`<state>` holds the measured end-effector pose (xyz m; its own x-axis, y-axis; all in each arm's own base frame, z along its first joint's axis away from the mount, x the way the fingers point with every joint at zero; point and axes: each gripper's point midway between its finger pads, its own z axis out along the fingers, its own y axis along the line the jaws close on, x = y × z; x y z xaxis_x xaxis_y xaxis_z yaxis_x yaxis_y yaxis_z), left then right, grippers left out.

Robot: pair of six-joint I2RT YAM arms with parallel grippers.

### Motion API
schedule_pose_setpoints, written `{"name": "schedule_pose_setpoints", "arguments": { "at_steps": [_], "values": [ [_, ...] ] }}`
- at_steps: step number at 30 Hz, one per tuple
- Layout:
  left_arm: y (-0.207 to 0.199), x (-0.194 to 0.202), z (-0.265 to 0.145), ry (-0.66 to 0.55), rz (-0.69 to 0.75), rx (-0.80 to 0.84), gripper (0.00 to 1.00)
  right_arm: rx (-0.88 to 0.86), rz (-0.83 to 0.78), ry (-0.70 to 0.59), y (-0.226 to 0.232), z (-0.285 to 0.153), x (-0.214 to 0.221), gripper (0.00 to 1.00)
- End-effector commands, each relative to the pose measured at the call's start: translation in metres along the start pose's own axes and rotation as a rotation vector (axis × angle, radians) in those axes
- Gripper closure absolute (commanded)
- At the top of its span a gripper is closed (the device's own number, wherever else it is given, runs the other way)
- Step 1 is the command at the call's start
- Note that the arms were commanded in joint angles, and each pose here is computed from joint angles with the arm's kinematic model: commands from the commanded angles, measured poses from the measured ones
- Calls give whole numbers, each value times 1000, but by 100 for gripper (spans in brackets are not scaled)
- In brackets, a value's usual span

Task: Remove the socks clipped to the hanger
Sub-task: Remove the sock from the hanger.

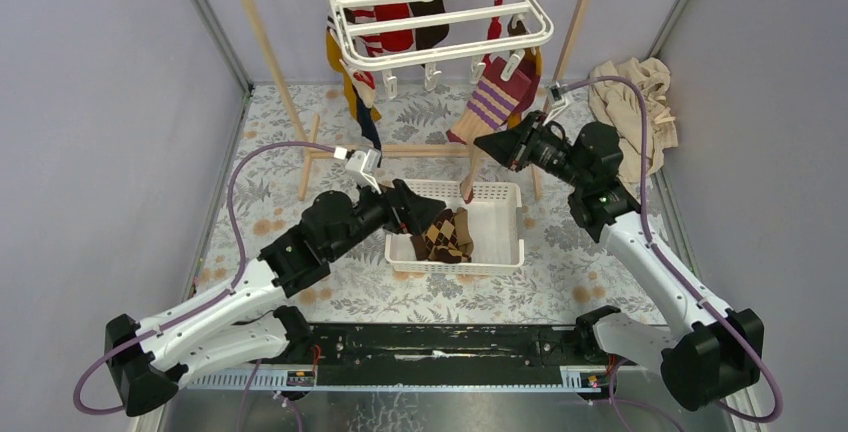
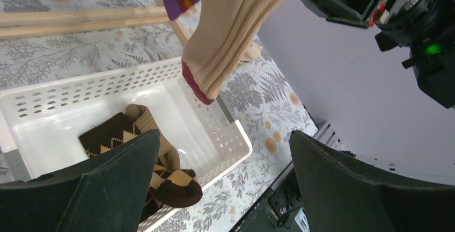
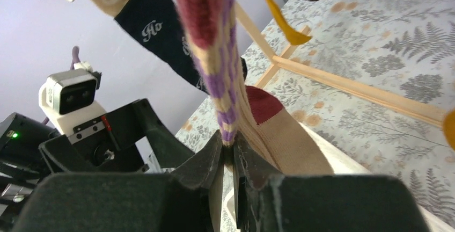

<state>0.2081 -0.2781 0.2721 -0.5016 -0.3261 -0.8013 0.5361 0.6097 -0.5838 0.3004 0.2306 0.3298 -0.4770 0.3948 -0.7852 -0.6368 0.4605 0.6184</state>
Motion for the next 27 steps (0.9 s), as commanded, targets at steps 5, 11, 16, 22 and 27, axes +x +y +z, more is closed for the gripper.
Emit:
{"name": "schedule_pose_setpoints", "arguments": {
  "at_steps": [5, 11, 16, 22, 27],
  "values": [
    [2, -25, 4, -154, 39, -13, 1, -59, -34, -10, 43, 14, -7, 84],
    [6, -19, 17, -147, 82, -16, 1, -80, -21, 18, 56, 22, 5, 84],
    [4, -13, 26, -148, 90, -1, 1, -94, -21, 37, 66, 29, 14, 84],
    [3, -8, 33, -145, 101, 0, 1, -102, -25, 45, 71, 33, 17, 84],
    [9, -2, 41, -134, 114, -27, 1, -108, -26, 47, 74, 34, 18, 84]
  ]
}}
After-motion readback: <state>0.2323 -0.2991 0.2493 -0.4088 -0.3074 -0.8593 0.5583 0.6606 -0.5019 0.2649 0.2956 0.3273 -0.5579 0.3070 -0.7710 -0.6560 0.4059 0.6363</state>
